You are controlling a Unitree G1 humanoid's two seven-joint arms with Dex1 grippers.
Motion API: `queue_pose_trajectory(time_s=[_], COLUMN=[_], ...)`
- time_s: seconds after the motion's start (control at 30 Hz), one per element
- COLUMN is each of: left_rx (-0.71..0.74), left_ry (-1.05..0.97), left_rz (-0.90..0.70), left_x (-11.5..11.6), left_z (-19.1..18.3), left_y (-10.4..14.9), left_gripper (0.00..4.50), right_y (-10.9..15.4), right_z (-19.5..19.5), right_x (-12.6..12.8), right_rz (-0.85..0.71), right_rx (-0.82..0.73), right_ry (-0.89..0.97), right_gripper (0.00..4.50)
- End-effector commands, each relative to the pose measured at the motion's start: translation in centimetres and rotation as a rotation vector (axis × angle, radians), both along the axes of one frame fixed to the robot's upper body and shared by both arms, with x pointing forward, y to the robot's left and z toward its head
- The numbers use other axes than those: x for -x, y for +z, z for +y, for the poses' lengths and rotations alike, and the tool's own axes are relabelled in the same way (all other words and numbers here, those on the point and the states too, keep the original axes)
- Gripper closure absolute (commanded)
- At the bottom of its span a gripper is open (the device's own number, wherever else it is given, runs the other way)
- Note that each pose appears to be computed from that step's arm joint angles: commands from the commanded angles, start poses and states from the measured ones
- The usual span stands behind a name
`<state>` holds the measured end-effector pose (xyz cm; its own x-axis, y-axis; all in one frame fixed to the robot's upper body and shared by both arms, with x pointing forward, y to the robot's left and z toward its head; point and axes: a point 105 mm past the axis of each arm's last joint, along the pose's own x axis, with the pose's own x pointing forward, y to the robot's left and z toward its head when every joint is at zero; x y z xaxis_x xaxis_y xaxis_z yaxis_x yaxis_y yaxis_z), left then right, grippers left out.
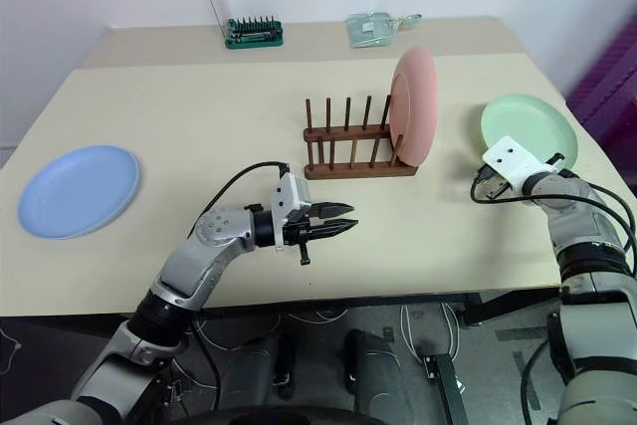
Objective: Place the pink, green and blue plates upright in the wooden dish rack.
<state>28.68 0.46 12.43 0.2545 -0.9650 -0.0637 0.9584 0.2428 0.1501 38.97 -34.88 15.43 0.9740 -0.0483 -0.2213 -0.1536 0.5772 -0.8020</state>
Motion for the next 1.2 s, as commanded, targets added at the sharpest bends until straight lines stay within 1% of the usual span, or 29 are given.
queue_pose_trajectory(time_s=[0.03,0.07,0.13,0.2,0.27,0.3,0.33,0.37,0.4,0.43,0.5,0.57,0.67,0.8,0.9,1.2], left_rx=[0.021,0.022,0.033,0.051,0.078,0.092,0.101,0.107,0.110,0.112,0.114,0.112,0.108,0.115,0.124,0.113], left_ry=[0.008,0.012,0.028,0.048,0.078,0.094,0.108,0.121,0.129,0.140,0.163,0.176,0.190,0.178,0.178,0.145], left_rz=[-0.042,-0.042,-0.044,-0.042,-0.028,-0.019,-0.013,-0.013,-0.014,-0.020,-0.018,-0.018,-0.017,0.001,0.014,0.028], left_x=[-0.2,-0.2,-0.5,-0.8,-1.2,-1.4,-1.5,-1.6,-1.7,-1.8,-1.9,-1.9,-1.9,-1.5,-1.4,-1.0], left_z=[0.1,0.1,0.2,0.3,0.9,1.2,1.5,1.8,2.0,2.3,3.1,3.5,4.0,4.0,3.9,3.5], left_y=[0.9,0.9,1.0,1.1,1.4,1.6,1.7,1.9,2.0,2.1,2.2,2.2,2.1,2.2,2.2,2.0], left_gripper=[3.43,3.43,3.43,3.43,3.43,3.43,3.43,3.43,3.43,3.43,3.43,3.43,3.43,3.43,3.43,3.43], right_y=[13.2,15.2,19.3,21.6,23.7,24.0,23.9,23.8,23.7,23.5,22.3,21.3,18.8,17.4,16.2,14.2], right_z=[2.4,3.4,5.8,7.3,11.6,13.6,15.3,16.4,17.0,17.6,19.5,20.9,22.4,22.5,22.2,21.2], right_x=[0.7,1.2,2.2,3.0,4.5,5.3,6.3,6.9,7.3,7.2,6.3,5.9,5.7,4.8,4.0,3.1], right_rz=[-0.447,-0.515,-0.648,-0.713,-0.654,-0.569,-0.479,-0.419,-0.382,-0.329,-0.171,-0.059,0.076,0.145,0.161,0.221], right_rx=[0.013,0.010,-0.092,-0.184,-0.546,-0.715,-0.796,-0.835,-0.853,-0.936,-1.164,-1.286,-1.352,-1.430,-1.406,-1.448], right_ry=[0.060,0.092,0.180,0.248,0.509,0.640,0.757,0.824,0.859,0.875,0.878,0.876,0.859,0.790,0.726,0.659], right_gripper=[4.47,4.47,4.47,4.47,4.47,4.47,4.47,4.47,4.47,4.47,4.47,4.47,4.47,4.47,4.47,4.47])
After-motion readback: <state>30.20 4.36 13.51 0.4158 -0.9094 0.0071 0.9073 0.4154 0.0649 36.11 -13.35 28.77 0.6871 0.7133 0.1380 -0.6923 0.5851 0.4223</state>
